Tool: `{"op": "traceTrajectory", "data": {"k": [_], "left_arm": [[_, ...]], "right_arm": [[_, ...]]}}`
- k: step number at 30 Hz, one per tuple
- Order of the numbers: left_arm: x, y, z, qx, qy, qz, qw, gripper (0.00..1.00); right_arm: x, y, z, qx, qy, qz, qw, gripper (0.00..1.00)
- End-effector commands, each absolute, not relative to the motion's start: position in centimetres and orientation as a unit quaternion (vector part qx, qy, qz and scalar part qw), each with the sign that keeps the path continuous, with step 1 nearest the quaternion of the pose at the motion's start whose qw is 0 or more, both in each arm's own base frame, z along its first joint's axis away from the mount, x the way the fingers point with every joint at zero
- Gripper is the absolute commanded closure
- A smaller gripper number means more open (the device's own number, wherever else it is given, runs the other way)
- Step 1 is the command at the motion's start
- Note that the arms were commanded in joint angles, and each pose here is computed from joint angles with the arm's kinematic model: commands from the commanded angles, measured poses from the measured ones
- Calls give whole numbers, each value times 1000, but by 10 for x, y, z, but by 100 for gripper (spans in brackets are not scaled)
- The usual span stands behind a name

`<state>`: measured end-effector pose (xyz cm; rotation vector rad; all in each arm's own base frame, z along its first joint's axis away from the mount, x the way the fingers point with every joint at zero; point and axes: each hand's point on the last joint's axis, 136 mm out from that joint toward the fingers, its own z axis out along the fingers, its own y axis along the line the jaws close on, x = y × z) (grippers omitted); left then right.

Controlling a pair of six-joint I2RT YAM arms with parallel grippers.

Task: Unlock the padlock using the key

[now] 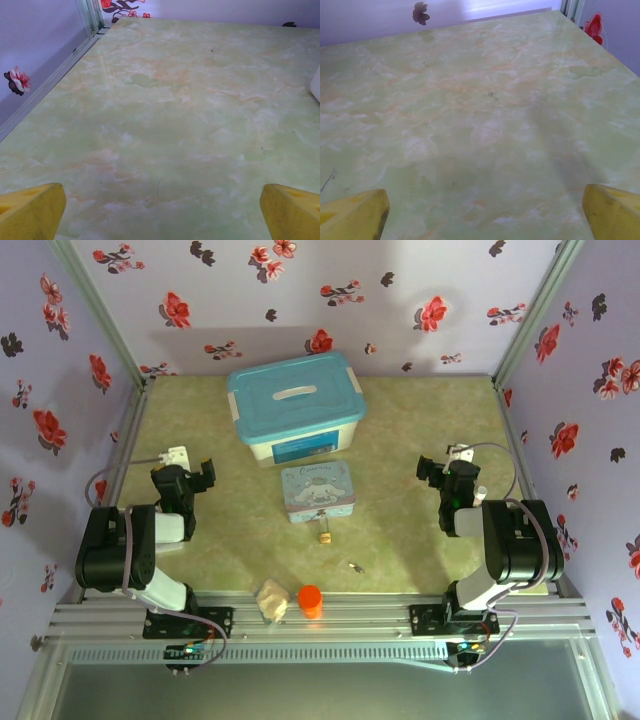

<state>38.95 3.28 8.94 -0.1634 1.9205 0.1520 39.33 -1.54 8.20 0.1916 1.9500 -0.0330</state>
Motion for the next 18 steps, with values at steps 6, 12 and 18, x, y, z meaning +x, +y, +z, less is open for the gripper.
{"op": "traceTrajectory", "data": {"k": [6, 12, 18], "left_arm": [[393, 30, 100, -60, 807, 68, 583, 0], [383, 37, 133, -76, 802, 79, 587, 0], [354, 52, 191, -232, 750, 11, 619, 0]], "right_arm": [[396, -18, 87, 77, 822, -12, 564, 1], [388, -15, 116, 74, 823, -6, 563, 1], [367, -18, 154, 149, 825, 32, 544, 1]]}}
